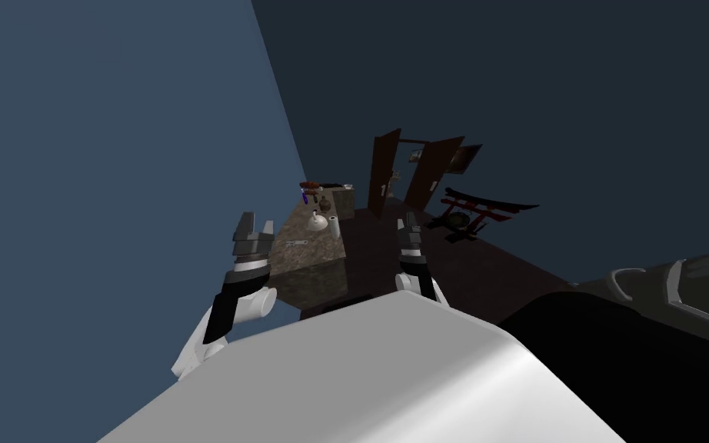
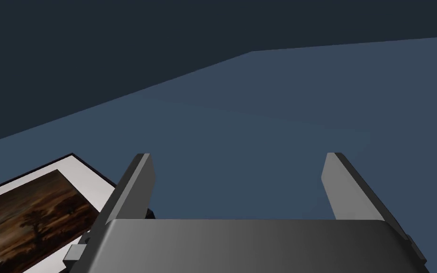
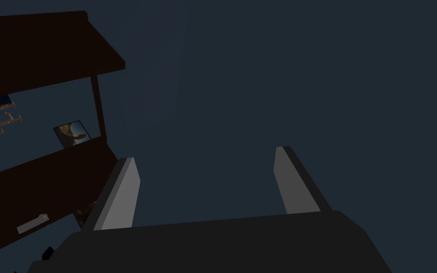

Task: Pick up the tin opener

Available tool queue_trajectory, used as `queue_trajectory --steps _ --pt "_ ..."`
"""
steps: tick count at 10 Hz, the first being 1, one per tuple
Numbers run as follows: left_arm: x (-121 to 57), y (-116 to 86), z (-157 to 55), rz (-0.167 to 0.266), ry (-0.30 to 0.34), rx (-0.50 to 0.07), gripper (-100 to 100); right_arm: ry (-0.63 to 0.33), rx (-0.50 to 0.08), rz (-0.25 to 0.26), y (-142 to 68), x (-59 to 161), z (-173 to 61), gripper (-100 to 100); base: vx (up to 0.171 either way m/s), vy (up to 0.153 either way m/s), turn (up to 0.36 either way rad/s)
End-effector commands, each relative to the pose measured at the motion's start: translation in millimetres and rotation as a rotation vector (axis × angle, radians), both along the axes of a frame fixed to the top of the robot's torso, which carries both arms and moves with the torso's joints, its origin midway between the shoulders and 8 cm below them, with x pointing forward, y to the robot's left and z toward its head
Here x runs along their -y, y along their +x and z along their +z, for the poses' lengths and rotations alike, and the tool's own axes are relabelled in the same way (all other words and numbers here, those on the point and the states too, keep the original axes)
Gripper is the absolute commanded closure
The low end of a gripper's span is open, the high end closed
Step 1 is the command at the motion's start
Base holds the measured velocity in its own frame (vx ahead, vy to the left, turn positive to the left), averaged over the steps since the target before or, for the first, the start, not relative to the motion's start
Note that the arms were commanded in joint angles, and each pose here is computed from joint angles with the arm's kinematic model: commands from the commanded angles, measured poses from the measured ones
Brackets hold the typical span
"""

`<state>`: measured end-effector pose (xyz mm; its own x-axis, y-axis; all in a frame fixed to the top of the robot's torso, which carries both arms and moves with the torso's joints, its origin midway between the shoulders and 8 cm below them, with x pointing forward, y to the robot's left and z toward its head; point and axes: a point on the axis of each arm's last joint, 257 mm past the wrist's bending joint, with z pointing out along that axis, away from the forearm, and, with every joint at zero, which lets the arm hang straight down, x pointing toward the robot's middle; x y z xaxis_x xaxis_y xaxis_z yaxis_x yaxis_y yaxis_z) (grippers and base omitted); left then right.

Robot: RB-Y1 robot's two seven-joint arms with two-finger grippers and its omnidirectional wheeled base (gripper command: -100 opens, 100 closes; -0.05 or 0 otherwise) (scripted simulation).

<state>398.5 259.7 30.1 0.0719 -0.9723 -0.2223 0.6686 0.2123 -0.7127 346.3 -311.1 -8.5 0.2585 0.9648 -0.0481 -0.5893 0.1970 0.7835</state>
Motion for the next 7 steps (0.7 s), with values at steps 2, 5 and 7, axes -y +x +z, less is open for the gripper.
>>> queue_trajectory --steps 2,5,7 --pt "-3.5 28 -20 0.004 0.048 -0.081 -100 0.0 0.0 0.0 0 0 0 0 -0.085 -0.047 -0.096" --pt "-15.0 64 -39 0.019 0.109 -0.17 -100 0.0 0.0 0.0 0 0 0 0 -0.067 -0.05 -0.093" --pt "-25.2 84 -50 0.035 0.146 -0.223 -100 0.0 0.0 0.0 0 0 0 0 -0.056 -0.037 -0.074"
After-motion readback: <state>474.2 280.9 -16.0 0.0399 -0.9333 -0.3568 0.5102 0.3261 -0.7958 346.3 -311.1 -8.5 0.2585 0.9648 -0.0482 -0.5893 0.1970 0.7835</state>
